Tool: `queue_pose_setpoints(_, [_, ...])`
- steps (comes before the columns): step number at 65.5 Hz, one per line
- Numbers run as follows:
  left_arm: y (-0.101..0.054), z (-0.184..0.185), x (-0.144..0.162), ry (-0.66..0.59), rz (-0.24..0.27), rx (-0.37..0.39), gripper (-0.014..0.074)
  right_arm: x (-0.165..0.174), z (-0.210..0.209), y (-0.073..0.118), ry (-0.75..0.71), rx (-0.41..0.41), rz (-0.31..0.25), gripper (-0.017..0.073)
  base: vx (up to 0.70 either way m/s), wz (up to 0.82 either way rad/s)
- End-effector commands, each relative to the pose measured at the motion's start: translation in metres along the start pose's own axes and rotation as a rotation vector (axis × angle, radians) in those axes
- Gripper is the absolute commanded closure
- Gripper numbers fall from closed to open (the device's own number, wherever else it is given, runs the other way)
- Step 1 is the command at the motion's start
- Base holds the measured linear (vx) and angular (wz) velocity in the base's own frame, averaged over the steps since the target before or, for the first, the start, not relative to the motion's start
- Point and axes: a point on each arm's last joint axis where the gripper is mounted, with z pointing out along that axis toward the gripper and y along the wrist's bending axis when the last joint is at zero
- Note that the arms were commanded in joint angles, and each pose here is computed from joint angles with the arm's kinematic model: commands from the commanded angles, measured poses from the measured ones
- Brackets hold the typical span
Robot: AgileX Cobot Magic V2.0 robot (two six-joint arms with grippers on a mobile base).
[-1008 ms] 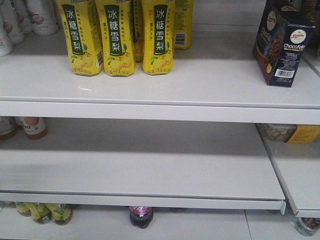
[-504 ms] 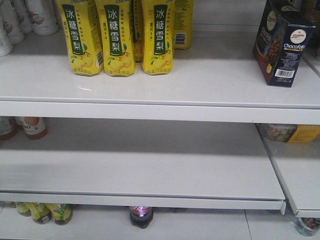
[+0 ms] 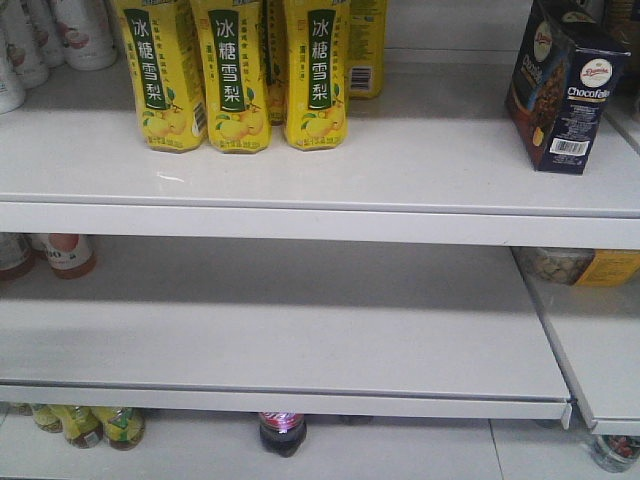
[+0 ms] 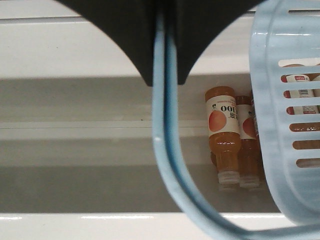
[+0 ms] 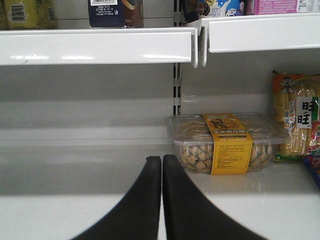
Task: Left arm holds basket, right arm returns cookies
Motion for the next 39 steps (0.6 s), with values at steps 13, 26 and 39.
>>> queue_pose_setpoints(13, [-0.0010,-0.0038,-0.0180,-0.143,0.027,0.005,0.0600,-0.0064,-0.0007,-0.0009,-0.084,0.013,-0.011,0.0567,0.00,0.00])
queue_pose_setpoints(26, [-0.0010,-0.0038,-0.0180,-0.143,0.027,0.005,0.0600,-0.0064,-0.0007,-0.0009,-0.084,0.013,-0.011,0.0567,0.00,0.00])
queue_pose_setpoints(39, [-0.0010,-0.0038,-0.0180,-0.143,0.027,0.005,0.0600,-0.0063,-0.0007,-0.0009,-0.083,0.013,-0.011,0.0567,0.00,0.00])
